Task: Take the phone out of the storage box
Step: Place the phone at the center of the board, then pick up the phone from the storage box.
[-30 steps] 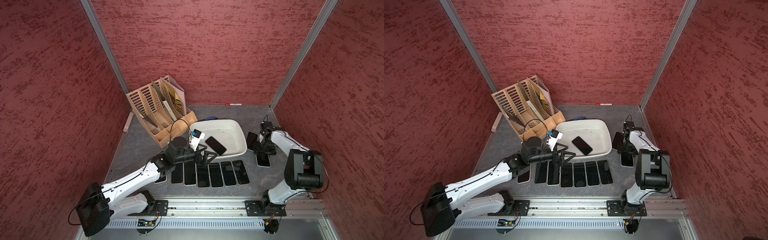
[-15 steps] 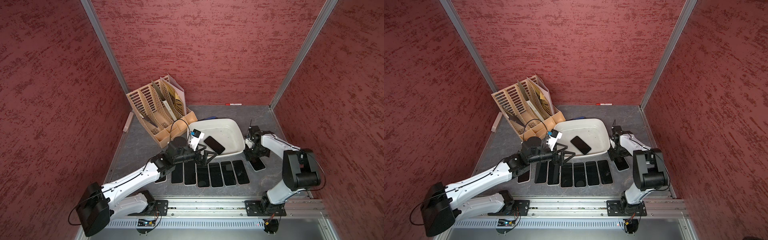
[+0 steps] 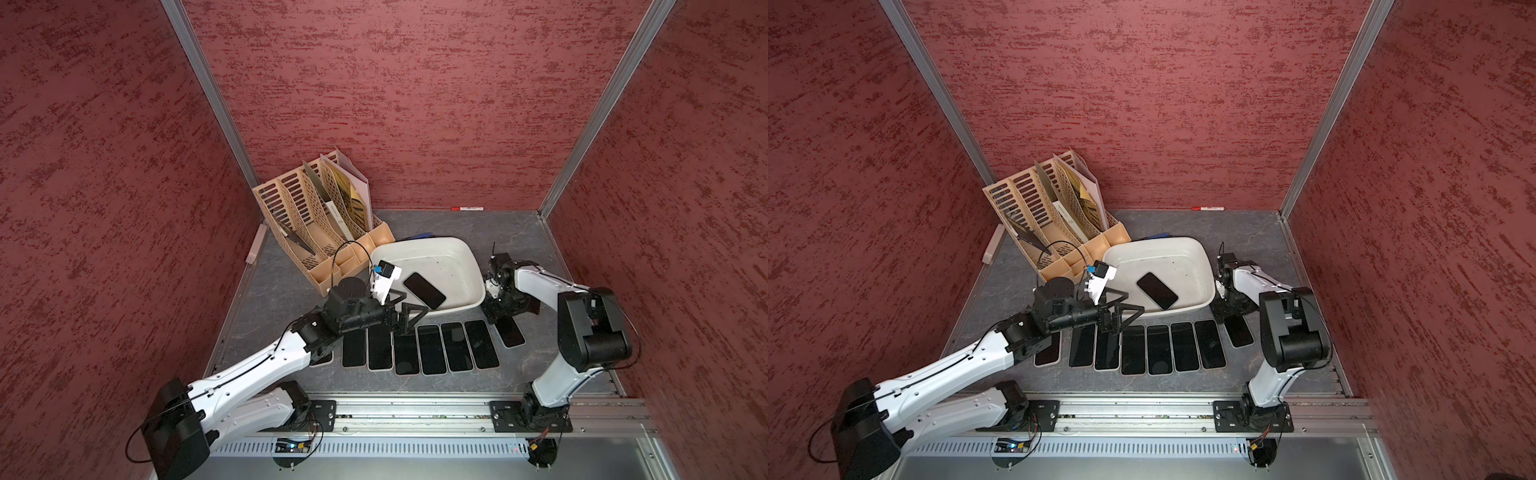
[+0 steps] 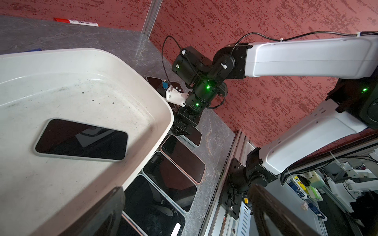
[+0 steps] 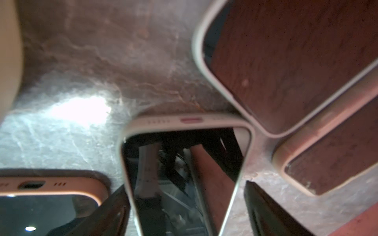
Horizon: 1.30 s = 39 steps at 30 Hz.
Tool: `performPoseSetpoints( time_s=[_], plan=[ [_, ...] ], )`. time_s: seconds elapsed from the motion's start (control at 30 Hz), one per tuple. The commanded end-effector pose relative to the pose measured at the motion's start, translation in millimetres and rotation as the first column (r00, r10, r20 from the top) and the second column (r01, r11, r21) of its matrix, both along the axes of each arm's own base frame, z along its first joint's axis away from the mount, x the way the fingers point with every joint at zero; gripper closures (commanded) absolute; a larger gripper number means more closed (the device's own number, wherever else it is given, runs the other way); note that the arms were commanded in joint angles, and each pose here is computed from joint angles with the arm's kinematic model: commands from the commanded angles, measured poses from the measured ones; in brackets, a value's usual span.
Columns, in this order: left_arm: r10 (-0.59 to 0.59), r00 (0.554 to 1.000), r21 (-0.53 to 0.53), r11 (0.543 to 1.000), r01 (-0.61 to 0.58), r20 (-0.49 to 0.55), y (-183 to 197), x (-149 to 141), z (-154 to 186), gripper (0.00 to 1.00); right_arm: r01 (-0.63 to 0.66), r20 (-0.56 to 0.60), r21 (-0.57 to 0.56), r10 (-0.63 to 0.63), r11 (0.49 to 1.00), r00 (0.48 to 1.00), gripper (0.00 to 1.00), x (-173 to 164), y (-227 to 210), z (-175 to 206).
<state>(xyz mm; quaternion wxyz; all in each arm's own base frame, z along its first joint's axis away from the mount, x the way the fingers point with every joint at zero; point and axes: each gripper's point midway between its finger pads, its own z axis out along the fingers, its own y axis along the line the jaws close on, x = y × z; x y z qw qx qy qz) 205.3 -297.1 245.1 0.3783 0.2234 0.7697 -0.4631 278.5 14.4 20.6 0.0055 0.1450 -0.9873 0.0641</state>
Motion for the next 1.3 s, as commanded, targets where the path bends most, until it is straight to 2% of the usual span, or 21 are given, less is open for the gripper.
performPoseSetpoints(
  time_s=[0.0,0.2,0.3,0.43,0.5,0.57,0.6,0.67,0.73,0.77,0.9,1.07,1.27],
  plan=[
    [0.025,1.000,0.030,0.999,-0.025,0.016,6,3,-4,0.00,-0.006,0.043,-0.009,0.007,1.000,0.999,0.02,6,2,10],
    [0.062,0.998,0.032,0.998,-0.062,0.015,12,12,-3,0.00,0.034,0.115,-0.038,-0.030,0.999,0.993,0.02,11,-8,34],
    [0.086,0.996,0.031,0.996,-0.087,0.012,16,17,-3,0.00,0.107,0.210,-0.093,-0.085,0.990,0.974,0.01,17,-29,57],
    [0.138,0.990,0.019,0.990,-0.138,0.005,23,26,0,0.00,0.293,0.388,-0.162,-0.212,0.942,0.897,0.02,22,-68,106],
    [0.161,0.987,0.011,0.987,-0.161,0.000,27,30,2,0.00,0.356,0.463,-0.126,-0.263,0.926,0.846,0.02,25,-75,133],
    [0.183,0.983,0.001,0.983,-0.183,-0.013,33,35,2,0.00,0.366,0.509,-0.016,-0.307,0.930,0.804,0.02,33,-64,159],
    [0.191,0.981,-0.002,0.982,-0.191,-0.020,36,36,2,0.00,0.344,0.508,0.058,-0.325,0.937,0.798,0.01,37,-52,167],
    [0.186,0.982,-0.018,0.982,-0.187,-0.032,40,37,4,0.00,0.218,0.469,0.289,-0.336,0.932,0.817,0.02,46,-5,182],
    [0.186,0.982,-0.031,0.982,-0.187,-0.042,45,39,4,0.00,0.088,0.441,0.435,-0.297,0.896,0.847,0.02,49,39,193],
    [0.195,0.980,-0.036,0.980,-0.197,-0.048,49,40,4,0.00,0.036,0.442,0.451,-0.258,0.892,0.859,0.01,49,58,196],
    [0.232,0.970,-0.054,0.970,-0.236,-0.065,63,44,4,0.00,-0.104,0.449,0.413,-0.103,0.905,0.888,0.02,52,112,189],
    [0.255,0.966,-0.074,0.964,-0.257,-0.035,79,42,4,0.00,-0.282,0.419,0.348,0.121,0.894,0.900,0.02,51,181,152],
    [0.275,0.961,-0.088,0.958,-0.274,-0.005,92,32,6,0.00,-0.375,0.332,0.288,0.275,0.881,0.902,0.02,59,229,101]
  ],
)
